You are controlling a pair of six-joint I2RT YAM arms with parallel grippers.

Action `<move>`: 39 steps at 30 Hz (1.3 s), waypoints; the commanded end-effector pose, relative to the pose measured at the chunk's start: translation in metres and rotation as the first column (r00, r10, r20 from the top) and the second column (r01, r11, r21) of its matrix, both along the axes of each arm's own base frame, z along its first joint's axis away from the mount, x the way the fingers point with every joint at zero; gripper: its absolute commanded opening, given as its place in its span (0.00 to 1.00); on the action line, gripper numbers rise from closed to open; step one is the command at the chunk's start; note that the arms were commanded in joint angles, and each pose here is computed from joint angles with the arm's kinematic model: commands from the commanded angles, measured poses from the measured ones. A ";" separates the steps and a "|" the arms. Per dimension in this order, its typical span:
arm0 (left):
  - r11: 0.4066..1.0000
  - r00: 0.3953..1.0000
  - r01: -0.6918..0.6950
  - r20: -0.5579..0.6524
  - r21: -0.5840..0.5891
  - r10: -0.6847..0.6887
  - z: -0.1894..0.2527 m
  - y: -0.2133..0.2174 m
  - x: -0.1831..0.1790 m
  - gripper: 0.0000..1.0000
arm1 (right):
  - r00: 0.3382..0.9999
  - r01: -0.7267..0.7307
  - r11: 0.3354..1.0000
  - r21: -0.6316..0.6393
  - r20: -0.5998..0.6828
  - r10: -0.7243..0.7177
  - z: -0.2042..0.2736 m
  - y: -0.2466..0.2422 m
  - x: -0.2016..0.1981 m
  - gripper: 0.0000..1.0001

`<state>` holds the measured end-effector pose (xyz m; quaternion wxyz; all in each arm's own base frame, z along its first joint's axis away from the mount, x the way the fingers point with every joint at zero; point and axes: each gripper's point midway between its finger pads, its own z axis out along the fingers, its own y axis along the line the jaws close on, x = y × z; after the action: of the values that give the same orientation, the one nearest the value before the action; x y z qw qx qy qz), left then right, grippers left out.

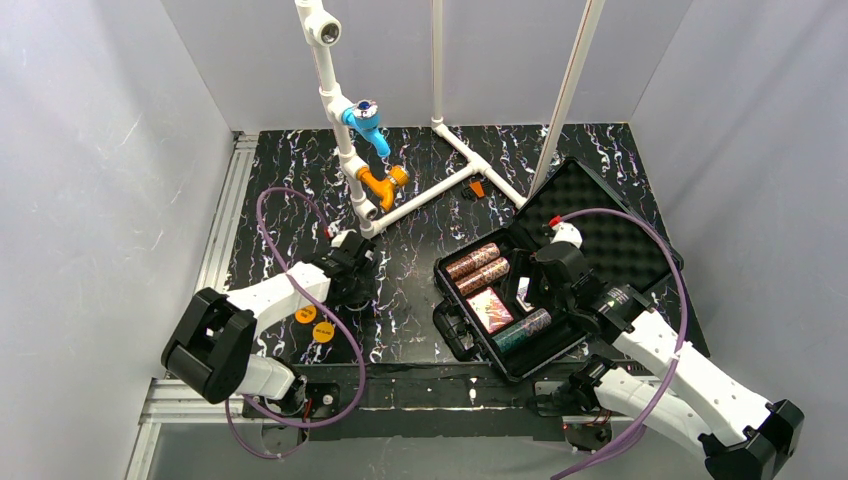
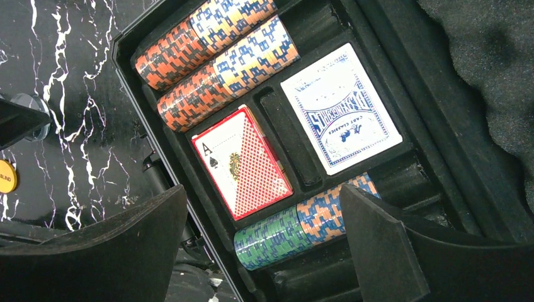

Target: Pack up texas hold em set

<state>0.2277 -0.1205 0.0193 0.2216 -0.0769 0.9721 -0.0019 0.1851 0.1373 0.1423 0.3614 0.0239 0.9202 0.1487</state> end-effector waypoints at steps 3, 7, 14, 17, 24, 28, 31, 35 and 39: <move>1.000 0.999 0.023 -0.028 0.015 -0.023 -0.007 -0.001 -0.009 0.59 | 1.000 -0.001 1.000 0.019 0.027 0.000 0.008 0.004 0.005 0.98; 0.999 1.000 0.020 -0.020 0.030 -0.019 -0.005 0.001 -0.007 0.74 | 1.000 0.000 1.000 0.017 0.026 -0.001 0.009 0.003 0.004 0.98; 0.999 0.999 0.022 -0.030 0.047 -0.020 -0.006 0.001 -0.006 0.81 | 1.000 0.000 1.000 0.018 0.028 -0.001 0.010 0.003 0.005 0.98; 0.997 0.999 0.015 -0.035 0.074 -0.013 -0.007 0.003 -0.004 0.76 | 1.000 -0.002 1.000 0.019 0.025 0.001 0.010 0.004 0.005 0.98; 0.990 0.998 0.002 -0.059 0.143 0.006 -0.009 0.009 -0.006 0.69 | 1.000 -0.002 1.000 0.018 0.028 0.001 0.011 0.004 0.005 0.98; 0.987 0.998 0.002 -0.066 0.161 0.009 -0.010 0.010 -0.007 0.68 | 1.000 -0.001 1.000 0.018 0.027 0.000 0.011 0.004 0.005 0.98; 0.986 0.997 0.000 -0.070 0.166 0.012 -0.011 0.010 -0.008 0.65 | 1.000 -0.002 1.000 0.018 0.029 0.002 0.011 0.004 0.005 0.98; 0.986 0.998 0.006 -0.069 0.166 0.006 -0.011 0.009 -0.009 0.57 | 1.000 -0.002 1.000 0.017 0.030 0.001 0.012 0.003 0.005 0.98; 0.986 0.998 0.018 -0.067 0.167 -0.006 -0.010 0.007 -0.010 0.49 | 1.000 -0.001 1.000 0.018 0.029 0.001 0.012 0.003 0.004 0.98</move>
<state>0.2346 -0.1312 0.0197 0.2222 -0.0645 0.9723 0.0329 0.1853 0.1376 0.1410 0.3591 0.0237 0.9213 0.1472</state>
